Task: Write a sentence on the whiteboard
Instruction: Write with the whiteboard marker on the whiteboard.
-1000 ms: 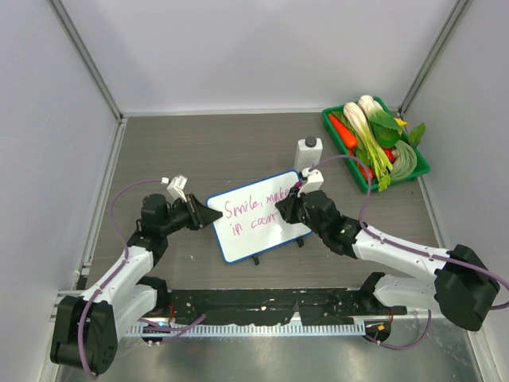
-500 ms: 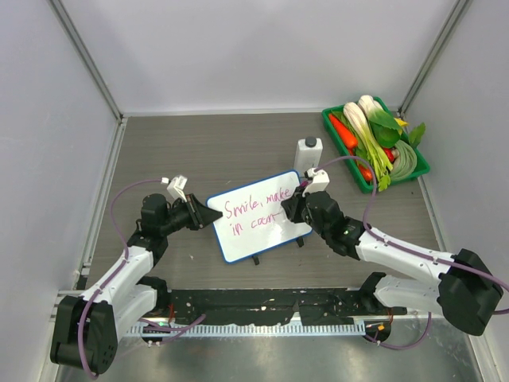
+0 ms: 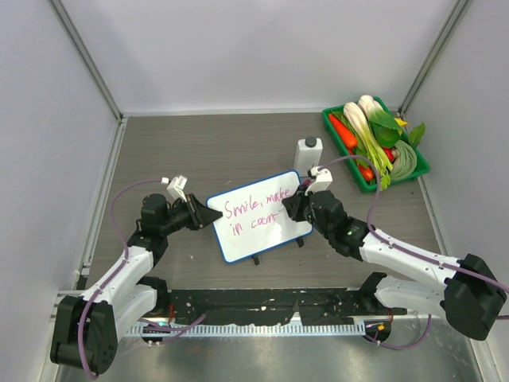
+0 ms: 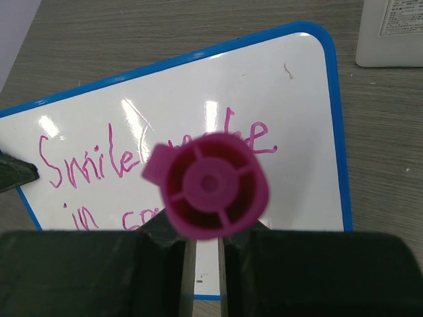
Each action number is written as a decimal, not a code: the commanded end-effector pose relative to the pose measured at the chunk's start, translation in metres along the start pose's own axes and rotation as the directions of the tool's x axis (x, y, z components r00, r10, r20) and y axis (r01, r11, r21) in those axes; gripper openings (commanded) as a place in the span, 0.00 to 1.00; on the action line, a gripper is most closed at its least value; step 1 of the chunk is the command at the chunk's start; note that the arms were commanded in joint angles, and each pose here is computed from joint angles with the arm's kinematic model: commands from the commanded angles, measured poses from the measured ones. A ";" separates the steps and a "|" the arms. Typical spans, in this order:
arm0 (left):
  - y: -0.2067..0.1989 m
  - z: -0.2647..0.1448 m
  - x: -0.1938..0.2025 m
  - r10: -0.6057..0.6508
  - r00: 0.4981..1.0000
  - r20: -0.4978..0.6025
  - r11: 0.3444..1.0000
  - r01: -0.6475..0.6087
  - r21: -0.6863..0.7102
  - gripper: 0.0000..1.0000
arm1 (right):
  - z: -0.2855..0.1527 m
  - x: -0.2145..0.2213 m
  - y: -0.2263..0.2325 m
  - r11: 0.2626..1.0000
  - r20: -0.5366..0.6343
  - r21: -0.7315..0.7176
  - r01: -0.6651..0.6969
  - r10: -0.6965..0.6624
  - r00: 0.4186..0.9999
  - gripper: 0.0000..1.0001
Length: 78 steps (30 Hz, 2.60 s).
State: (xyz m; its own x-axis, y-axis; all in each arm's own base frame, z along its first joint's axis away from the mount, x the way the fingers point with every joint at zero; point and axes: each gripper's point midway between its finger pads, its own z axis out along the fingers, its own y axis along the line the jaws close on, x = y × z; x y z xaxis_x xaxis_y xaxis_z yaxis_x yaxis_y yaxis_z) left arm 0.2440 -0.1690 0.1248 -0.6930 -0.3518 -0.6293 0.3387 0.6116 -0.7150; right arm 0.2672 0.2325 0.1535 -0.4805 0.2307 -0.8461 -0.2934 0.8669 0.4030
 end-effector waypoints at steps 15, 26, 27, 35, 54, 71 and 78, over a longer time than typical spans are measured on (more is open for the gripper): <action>0.042 -0.001 -0.005 0.077 0.996 0.043 0.981 -0.069 -0.179 0.00 | 0.015 -0.017 0.018 0.999 0.037 -0.040 -0.016 0.017 0.999 0.02; 0.043 -0.002 -0.004 0.075 0.996 0.042 0.981 -0.066 -0.181 0.00 | 0.012 0.000 0.010 1.000 -0.011 -0.031 -0.005 0.005 1.000 0.01; 0.042 -0.001 -0.004 0.077 0.996 0.040 0.981 -0.069 -0.180 0.00 | 0.011 0.003 0.009 1.000 -0.017 -0.029 -0.003 0.003 1.000 0.01; 0.042 -0.001 -0.004 0.076 0.996 0.041 0.982 -0.067 -0.178 0.00 | 0.007 0.013 0.004 1.000 -0.044 -0.025 -0.005 0.003 0.999 0.01; 0.043 -0.001 -0.004 0.076 0.996 0.037 0.981 -0.068 -0.180 0.00 | 0.000 0.029 -0.012 1.000 -0.076 0.013 0.007 -0.006 0.997 0.01; 0.042 -0.001 -0.004 0.076 0.996 0.038 0.982 -0.068 -0.178 0.00 | 0.004 -0.005 -0.003 0.998 0.003 0.028 0.048 -0.048 0.999 0.01; 0.042 -0.002 -0.005 0.077 0.996 0.042 0.981 -0.068 -0.181 0.00 | 0.000 -0.015 0.003 0.999 0.022 0.005 0.047 -0.047 0.999 0.02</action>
State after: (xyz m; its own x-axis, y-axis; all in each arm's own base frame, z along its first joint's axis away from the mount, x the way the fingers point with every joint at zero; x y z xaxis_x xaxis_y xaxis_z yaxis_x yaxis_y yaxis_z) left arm 0.2440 -0.1690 0.1238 -0.6958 -0.3511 -0.6266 0.3360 0.6120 -0.7160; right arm 0.2651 0.2306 0.1391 -0.5052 0.1692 -0.8462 -0.3003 0.8848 0.3562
